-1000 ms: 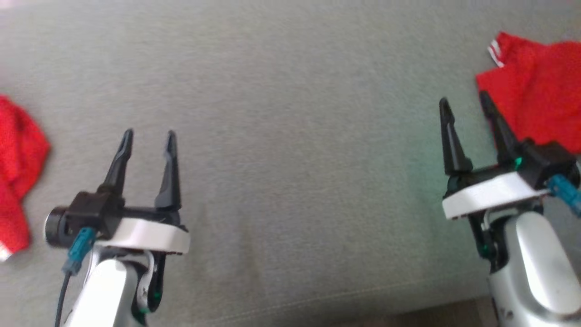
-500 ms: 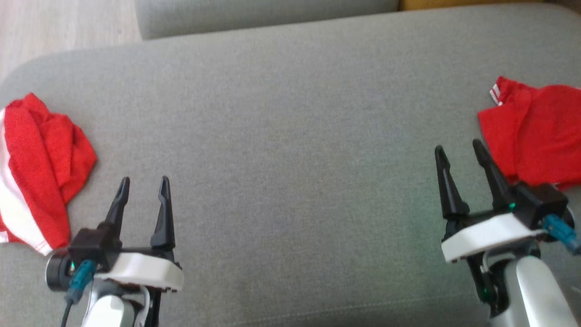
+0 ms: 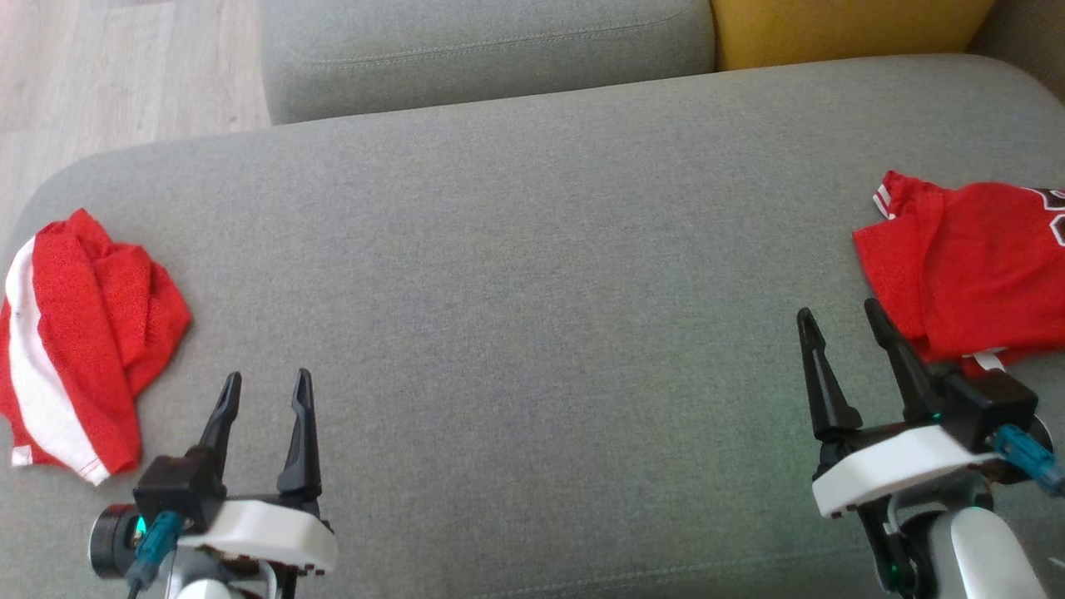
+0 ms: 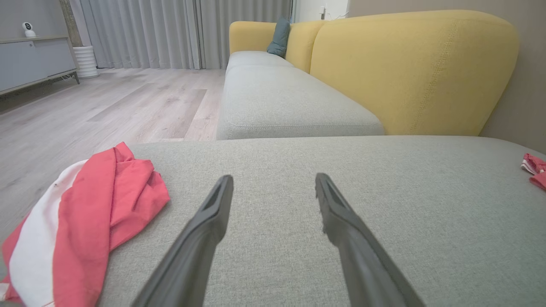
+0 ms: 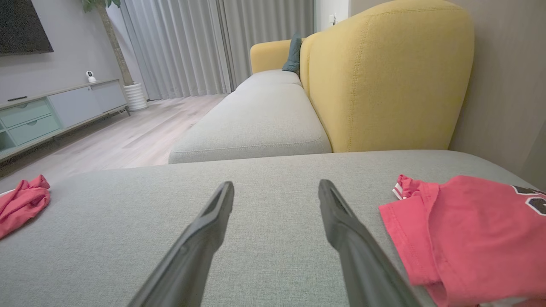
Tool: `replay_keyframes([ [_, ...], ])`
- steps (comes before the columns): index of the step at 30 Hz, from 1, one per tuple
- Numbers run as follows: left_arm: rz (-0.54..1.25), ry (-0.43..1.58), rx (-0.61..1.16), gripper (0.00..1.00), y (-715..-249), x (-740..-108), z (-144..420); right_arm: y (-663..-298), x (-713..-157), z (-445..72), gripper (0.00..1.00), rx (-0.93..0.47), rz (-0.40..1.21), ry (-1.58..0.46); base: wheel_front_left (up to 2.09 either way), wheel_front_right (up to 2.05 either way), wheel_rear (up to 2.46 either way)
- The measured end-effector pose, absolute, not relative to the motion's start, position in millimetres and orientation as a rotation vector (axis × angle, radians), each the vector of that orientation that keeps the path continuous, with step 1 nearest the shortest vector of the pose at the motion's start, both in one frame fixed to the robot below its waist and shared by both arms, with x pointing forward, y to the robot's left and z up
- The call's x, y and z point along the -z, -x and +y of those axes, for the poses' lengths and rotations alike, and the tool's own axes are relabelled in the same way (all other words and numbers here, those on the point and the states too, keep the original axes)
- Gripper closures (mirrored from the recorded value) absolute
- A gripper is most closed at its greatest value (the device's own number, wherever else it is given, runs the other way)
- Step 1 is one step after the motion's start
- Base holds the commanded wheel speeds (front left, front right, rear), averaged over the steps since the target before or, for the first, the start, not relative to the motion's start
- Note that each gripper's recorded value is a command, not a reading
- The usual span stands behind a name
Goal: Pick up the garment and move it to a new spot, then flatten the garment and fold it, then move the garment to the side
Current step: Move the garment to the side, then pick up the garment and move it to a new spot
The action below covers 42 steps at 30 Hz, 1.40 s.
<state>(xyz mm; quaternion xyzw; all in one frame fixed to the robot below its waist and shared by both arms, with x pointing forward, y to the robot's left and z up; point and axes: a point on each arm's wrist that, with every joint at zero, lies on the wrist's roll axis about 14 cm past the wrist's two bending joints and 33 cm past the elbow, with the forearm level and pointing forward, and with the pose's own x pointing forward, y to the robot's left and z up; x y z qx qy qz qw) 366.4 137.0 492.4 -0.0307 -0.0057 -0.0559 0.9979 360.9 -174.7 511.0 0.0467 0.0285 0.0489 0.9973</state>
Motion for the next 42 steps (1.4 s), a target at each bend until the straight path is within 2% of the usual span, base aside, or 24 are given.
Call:
replay_keyframes([
  [29, -0.003, 0.064, 0.079, 0.00, -364.3, -489.5, 146.4, -368.5, -509.3, -170.8, 0.00, -0.111, 0.073, -0.092, 0.00, 0.00, 0.00],
  [36, -0.026, 0.073, -0.003, 0.00, -357.2, -496.4, 169.3, -381.0, -513.4, -142.4, 0.00, -0.199, 0.072, -0.089, 0.00, 0.00, 0.00],
  [42, -0.038, 0.071, -0.124, 0.00, -338.7, -499.5, 206.0, -390.0, -517.2, -97.2, 0.00, -0.333, 0.074, -0.085, 0.00, 0.00, 0.00],
])
